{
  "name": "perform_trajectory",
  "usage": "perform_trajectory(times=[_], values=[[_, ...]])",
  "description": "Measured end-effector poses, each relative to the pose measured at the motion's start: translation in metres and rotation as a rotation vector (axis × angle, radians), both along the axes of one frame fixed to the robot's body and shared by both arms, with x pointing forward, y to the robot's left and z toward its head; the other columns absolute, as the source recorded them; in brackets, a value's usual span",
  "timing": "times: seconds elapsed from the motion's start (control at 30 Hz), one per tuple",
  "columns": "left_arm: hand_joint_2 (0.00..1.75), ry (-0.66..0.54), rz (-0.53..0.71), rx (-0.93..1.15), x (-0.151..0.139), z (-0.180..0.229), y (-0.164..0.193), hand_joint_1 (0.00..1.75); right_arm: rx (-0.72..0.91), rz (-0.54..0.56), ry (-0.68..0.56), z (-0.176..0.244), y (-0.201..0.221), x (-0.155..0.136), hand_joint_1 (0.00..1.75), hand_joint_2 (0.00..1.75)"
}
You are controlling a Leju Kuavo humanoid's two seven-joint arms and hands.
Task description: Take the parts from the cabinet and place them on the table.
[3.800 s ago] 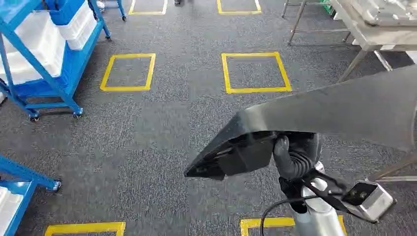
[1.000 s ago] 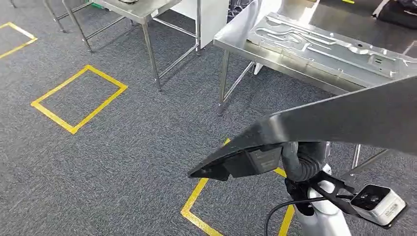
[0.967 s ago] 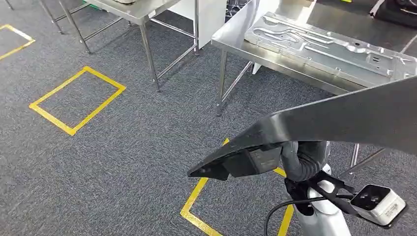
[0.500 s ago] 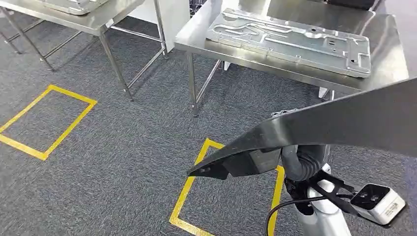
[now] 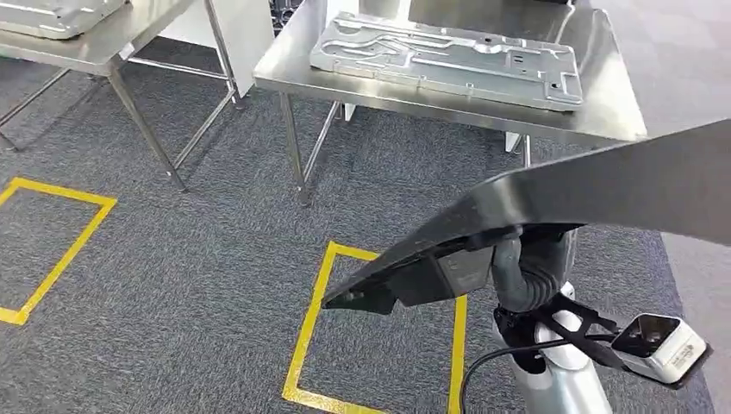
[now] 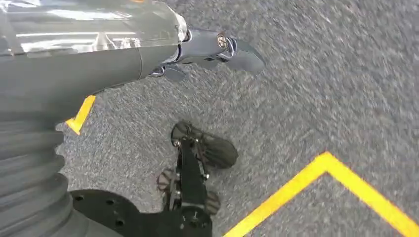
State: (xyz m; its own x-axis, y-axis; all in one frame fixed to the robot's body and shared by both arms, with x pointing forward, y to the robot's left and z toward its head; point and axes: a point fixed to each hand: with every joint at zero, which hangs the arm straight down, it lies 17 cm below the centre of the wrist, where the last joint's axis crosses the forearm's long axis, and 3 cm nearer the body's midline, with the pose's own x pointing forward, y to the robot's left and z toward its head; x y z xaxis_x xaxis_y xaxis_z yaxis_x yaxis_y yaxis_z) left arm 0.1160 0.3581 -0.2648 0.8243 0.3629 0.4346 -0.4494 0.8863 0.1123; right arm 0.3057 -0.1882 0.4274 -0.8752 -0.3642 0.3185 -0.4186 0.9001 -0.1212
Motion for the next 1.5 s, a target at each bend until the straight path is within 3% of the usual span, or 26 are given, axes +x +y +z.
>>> perform_trajectory(times=[1.5], values=[[1.75, -0.014, 0.012, -0.032, 0.0009, 0.0003, -0.0025, 0.0, -0.02, -0.029, -0.001, -0.0051, 0.0043, -0.0017, 1.75, 1.75]])
